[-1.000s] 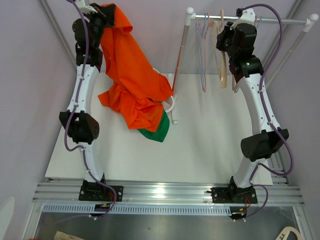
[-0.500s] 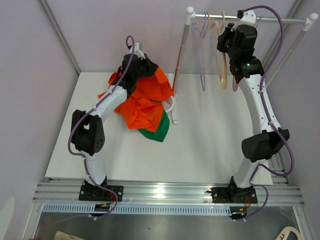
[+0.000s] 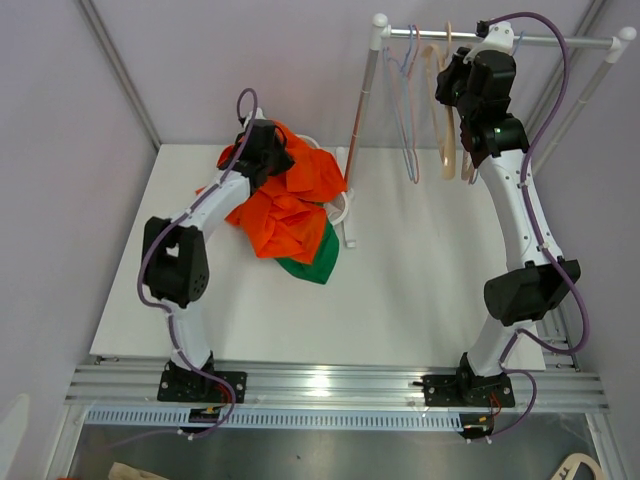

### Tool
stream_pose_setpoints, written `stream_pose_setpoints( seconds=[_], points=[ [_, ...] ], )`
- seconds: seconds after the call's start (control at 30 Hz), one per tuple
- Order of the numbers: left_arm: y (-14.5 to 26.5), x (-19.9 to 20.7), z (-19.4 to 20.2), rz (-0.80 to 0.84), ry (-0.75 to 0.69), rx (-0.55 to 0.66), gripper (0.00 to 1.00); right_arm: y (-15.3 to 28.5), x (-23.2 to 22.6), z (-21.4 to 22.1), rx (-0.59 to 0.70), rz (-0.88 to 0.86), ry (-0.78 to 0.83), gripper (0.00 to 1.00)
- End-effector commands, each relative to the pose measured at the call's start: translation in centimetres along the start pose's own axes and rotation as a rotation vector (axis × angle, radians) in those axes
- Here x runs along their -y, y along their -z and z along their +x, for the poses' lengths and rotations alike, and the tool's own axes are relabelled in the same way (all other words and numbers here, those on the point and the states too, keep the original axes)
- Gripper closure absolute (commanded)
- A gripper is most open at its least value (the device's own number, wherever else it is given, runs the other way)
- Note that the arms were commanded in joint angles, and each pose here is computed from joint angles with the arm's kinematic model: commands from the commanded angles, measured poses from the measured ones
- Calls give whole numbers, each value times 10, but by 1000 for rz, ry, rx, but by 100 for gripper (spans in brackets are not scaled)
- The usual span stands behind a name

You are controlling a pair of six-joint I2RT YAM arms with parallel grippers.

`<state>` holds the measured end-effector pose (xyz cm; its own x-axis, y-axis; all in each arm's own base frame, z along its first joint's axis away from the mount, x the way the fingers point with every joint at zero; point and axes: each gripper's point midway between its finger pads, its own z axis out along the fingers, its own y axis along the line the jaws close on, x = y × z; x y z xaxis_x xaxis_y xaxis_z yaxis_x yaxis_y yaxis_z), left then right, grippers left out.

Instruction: Remove the t-shirt from the hanger

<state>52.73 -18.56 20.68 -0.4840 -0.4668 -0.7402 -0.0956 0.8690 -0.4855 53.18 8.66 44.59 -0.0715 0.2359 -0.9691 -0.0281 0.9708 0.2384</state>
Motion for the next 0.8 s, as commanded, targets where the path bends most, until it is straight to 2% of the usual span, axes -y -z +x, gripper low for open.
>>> stream_pose_setpoints(
  seconds=[0.0,0.1,0.2,0.3,0.33,0.4,0.43,0.47,0.5,0.53,0.57,0.6,0.7,0.77],
  points=[
    [-26,-15,31,-16,67,-162,87,14,-2,-24,58,-13,-13,100],
    [-35,-16,46,74,159,-270,87,14,-3,-21,49,-19,-15,100],
    [-38,-18,47,95,167,-281,87,16,-3,-22,55,-22,-15,100],
    [-33,-14,39,103,159,-260,82,17,-2,-23,58,-20,-10,100],
    [-30,-11,34,111,156,-250,78,17,-1,-25,64,-15,-13,100],
    [-25,-4,27,138,141,-238,63,16,-1,-25,65,-13,-13,100],
    [-23,-4,25,139,140,-231,42,16,-1,-25,65,-13,-14,100],
    [-16,2,16,156,137,-211,30,16,-3,-26,66,-19,-15,100],
    [-14,3,12,162,129,-191,21,15,-2,-24,62,-16,-16,100],
    [-11,5,8,173,122,-175,16,16,-3,-26,66,-19,-16,100],
    [-2,10,-2,190,115,-146,5,17,-3,-27,69,-19,-18,100],
    [2,16,-11,214,98,-115,2,17,-3,-28,70,-21,-17,100],
    [25,32,-40,261,45,-33,1,18,-4,-31,76,-24,-18,100],
    [38,40,-57,275,21,21,1,18,-5,-32,77,-25,-16,93]
  ],
)
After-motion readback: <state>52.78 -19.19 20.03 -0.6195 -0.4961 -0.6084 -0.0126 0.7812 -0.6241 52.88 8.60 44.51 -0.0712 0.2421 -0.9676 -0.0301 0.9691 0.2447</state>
